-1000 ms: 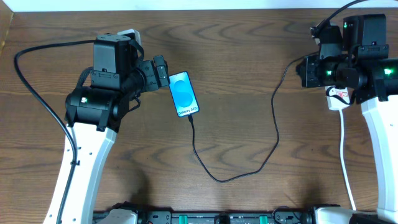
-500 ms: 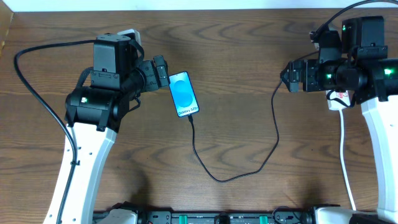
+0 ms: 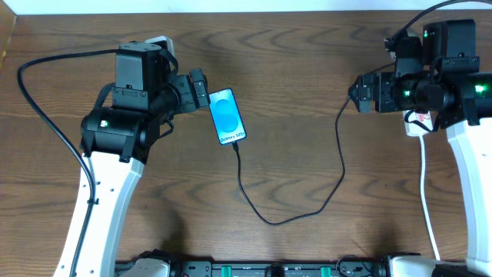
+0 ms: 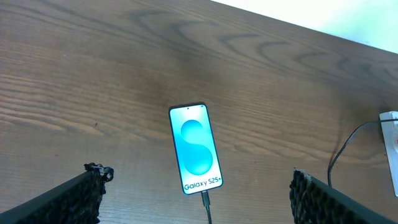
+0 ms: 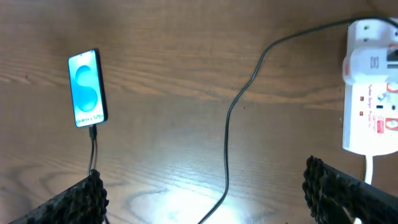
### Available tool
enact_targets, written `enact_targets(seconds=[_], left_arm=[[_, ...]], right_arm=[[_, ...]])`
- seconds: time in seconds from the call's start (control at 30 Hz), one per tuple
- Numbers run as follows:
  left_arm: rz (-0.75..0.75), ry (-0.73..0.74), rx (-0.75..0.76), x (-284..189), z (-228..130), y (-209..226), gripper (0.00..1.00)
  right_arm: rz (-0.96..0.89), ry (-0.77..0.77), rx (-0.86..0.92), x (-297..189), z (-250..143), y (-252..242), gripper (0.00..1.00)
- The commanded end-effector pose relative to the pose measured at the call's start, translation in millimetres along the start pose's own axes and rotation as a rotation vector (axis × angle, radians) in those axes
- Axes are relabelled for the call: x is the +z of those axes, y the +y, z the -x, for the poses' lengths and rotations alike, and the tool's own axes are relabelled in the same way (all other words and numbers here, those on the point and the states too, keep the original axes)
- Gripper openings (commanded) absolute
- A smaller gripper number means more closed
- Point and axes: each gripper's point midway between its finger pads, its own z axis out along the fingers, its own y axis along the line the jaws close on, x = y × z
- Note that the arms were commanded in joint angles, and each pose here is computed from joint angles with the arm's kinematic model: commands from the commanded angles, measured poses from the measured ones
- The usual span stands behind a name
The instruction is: Plug charger to phone and switch on socket
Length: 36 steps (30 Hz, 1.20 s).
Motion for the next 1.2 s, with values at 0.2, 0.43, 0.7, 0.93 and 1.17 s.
enact_targets(seconds=[0.2, 0.43, 0.7, 0.93, 1.17], left_arm=[[0.009, -0.009, 0.013, -2, 2, 1, 0.95], [0.009, -0.009, 0.013, -2, 2, 1, 0.95], [0.009, -0.009, 0.013, -2, 2, 1, 0.95], [0.009, -0.009, 0.013, -2, 2, 1, 0.95], [0.009, -0.009, 0.013, -2, 2, 1, 0.95]], right_arm=[[-0.079, -0.136, -0.034, -11, 28, -10, 0.99], [-0.089, -0.28, -0.085, -17, 42, -10, 0.99], [-0.089, -0.456, -0.143, -14, 15, -11, 0.99], [-0.085, -0.62, -0.171, -17, -34, -13, 0.99], [-0.079, -0.766, -0.197, -12, -84, -16, 0.99]])
